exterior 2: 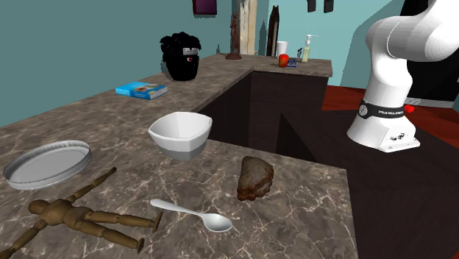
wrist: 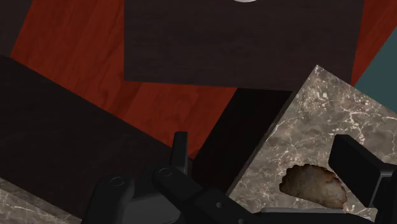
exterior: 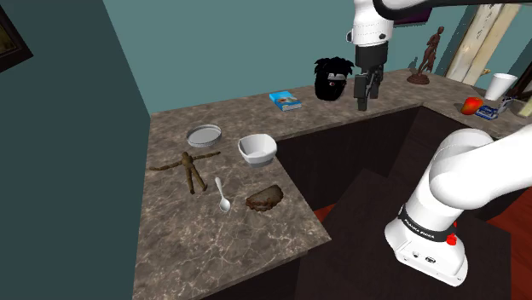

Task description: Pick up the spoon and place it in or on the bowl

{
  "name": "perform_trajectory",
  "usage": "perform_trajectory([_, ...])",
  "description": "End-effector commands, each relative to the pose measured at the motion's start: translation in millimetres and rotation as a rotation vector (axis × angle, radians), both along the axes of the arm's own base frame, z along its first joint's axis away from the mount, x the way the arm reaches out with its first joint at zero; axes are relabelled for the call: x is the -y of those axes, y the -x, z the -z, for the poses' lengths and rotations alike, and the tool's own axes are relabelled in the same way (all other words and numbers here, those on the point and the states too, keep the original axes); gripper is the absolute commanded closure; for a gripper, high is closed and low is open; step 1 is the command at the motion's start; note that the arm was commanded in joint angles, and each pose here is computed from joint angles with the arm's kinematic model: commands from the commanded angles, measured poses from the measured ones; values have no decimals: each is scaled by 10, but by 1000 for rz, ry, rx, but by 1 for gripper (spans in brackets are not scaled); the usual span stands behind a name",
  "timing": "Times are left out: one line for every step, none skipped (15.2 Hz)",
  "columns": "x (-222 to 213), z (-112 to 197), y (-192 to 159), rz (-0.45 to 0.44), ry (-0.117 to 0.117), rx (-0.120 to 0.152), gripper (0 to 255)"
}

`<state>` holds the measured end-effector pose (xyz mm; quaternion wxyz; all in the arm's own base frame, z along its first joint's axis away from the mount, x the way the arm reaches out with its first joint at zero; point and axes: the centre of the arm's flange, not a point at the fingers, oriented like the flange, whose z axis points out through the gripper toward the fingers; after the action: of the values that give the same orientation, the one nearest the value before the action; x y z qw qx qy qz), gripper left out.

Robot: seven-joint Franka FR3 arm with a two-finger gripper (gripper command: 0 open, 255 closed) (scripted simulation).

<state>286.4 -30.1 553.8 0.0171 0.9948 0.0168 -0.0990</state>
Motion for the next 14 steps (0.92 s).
perform_trajectory([0, 0, 0, 0, 0, 0, 0])
perform_trajectory([-72, 83, -60, 11, -4, 2, 0])
perform_trajectory([-144, 165, -120, 22, -7, 4, 0])
perform_trajectory([-215, 247, -182, 33, -11, 6, 0])
perform_trajectory([-286, 329, -244, 44, -15, 8, 0])
perform_trajectory([-357, 410, -307, 55, -18, 10, 0])
perform_trajectory([-427, 491, -372, 66, -22, 12, 0])
perform_trajectory([-497, 572, -437, 78, -26, 14, 0])
perform_trajectory([-566, 652, -503, 89, -29, 16, 0])
perform_trajectory([-635, 732, -571, 100, -33, 19, 0])
perform_trajectory([-703, 811, -639, 111, -37, 21, 0])
perform_trajectory([-771, 890, -708, 122, -41, 23, 0])
perform_trajectory([-838, 968, -778, 133, -44, 25, 0])
perform_trajectory([-905, 1047, -848, 144, -48, 27, 0])
